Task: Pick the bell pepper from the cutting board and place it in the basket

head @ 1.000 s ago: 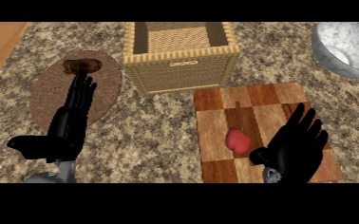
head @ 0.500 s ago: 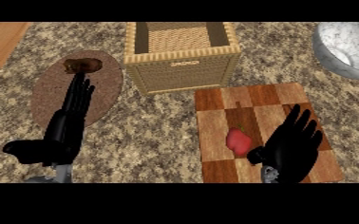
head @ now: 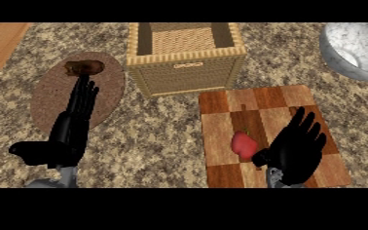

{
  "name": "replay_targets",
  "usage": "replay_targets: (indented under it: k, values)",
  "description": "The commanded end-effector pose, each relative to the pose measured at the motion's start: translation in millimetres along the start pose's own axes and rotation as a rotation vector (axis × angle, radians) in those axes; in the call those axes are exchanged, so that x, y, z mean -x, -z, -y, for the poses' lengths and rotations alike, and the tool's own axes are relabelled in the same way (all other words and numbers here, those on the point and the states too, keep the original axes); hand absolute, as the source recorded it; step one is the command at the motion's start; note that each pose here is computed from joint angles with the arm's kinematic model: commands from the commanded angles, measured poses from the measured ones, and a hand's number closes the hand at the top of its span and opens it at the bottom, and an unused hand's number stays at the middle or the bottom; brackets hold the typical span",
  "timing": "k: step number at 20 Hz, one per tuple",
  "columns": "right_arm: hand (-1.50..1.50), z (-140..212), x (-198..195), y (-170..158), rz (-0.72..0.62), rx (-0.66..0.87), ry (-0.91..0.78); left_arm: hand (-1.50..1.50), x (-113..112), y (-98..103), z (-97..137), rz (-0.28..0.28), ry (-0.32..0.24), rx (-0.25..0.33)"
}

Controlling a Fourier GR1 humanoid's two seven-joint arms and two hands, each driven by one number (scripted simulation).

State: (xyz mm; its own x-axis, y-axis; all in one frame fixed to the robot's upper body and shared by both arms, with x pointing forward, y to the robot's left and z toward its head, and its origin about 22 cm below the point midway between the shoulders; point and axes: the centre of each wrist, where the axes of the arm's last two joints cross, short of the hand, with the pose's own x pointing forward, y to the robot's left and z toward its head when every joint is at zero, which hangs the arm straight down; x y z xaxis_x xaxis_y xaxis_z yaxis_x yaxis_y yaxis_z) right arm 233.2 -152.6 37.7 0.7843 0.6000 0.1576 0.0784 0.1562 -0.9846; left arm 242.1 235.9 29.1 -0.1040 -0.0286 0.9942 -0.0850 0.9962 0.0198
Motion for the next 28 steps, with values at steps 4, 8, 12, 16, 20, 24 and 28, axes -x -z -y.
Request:
replay_targets:
  k: [4,8,12,16,20,24,28]
  values:
    - [-1.50,-6.1,-16.5,10.8,-0.241,0.001,0.034,0.00,-6.4,-0.2,11.1,0.018,-0.001,0.027]
    - [1.50,-18.4,-3.9,-11.6,-0.195,-0.069,-0.008,0.00,-4.6,10.6,-10.5,-0.016,-0.007,0.001]
    - [1.50,-26.2,-7.4,-6.8,-0.152,-0.078,-0.109,0.00,0.2,-8.9,8.4,0.007,0.003,0.000]
    - [1.50,-33.7,-14.5,16.8,-0.141,-0.052,-0.122,0.00,11.3,-15.5,-5.1,-0.002,0.006,-0.009]
    - [1.50,-16.8,-25.1,-16.8,-0.112,-0.024,-0.145,0.00,-13.8,7.4,-6.1,0.005,0.001,-0.004]
    - [1.50,-39.1,-52.4,-70.6,0.534,-0.177,-0.210,0.00,-14.9,13.9,19.8,0.043,-0.021,0.108]
    - [1.50,-35.3,-61.0,-100.0,0.855,-0.220,-0.207,0.00,-17.6,17.7,31.0,0.049,-0.024,0.175]
